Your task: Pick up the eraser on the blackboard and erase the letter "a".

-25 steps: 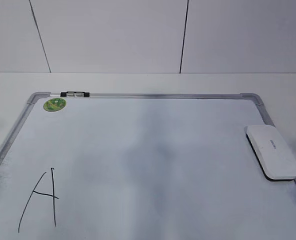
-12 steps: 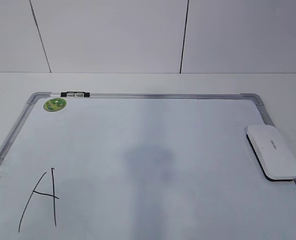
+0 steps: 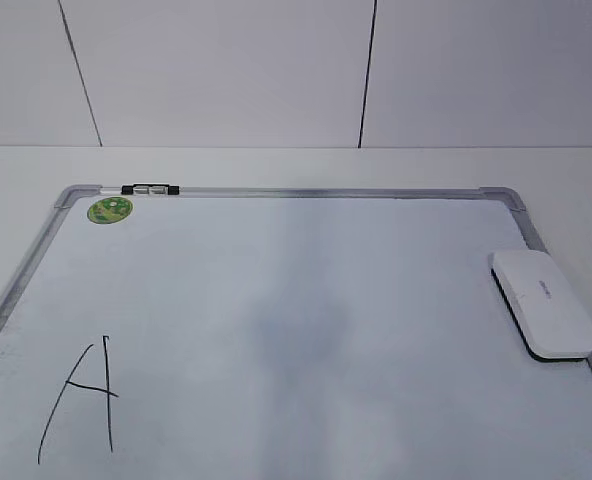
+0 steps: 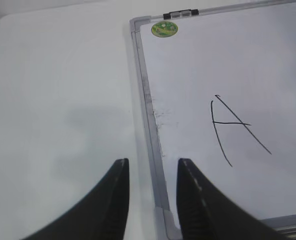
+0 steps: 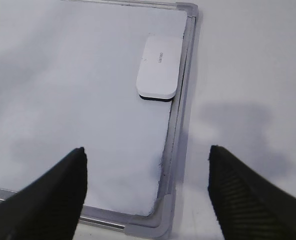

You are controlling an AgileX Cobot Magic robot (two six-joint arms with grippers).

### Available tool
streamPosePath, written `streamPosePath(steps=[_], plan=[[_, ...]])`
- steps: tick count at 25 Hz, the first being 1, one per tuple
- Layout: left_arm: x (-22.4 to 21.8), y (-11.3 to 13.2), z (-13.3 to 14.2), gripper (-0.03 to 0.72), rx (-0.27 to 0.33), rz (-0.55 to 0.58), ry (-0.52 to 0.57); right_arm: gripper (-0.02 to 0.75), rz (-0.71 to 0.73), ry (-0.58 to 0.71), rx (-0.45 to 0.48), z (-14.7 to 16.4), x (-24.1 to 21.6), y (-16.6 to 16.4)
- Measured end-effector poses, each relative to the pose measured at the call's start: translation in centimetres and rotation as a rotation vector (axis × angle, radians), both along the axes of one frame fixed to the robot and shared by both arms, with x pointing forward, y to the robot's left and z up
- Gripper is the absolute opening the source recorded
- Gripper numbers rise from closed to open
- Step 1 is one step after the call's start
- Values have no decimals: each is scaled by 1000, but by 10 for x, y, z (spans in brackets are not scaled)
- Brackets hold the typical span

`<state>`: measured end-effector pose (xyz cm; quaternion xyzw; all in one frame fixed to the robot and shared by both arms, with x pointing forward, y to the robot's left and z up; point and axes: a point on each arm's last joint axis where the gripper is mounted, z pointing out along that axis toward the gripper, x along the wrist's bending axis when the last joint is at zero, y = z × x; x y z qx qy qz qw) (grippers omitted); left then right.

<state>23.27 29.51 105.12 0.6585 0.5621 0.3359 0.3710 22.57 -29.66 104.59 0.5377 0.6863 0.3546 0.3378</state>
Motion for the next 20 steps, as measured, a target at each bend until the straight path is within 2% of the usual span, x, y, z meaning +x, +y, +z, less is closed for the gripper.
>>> streamPosePath(steps=[9,15,20], plan=[[-1,0,0,245,3,2,-4,580,-5,0,-7,0,0,-1],[-1,-3,0,245,-30,-20,-3,580,-5,0,-7,0,0,-1],[-1,-3,0,245,-32,-21,-3,580,-5,0,-7,0,0,-1]])
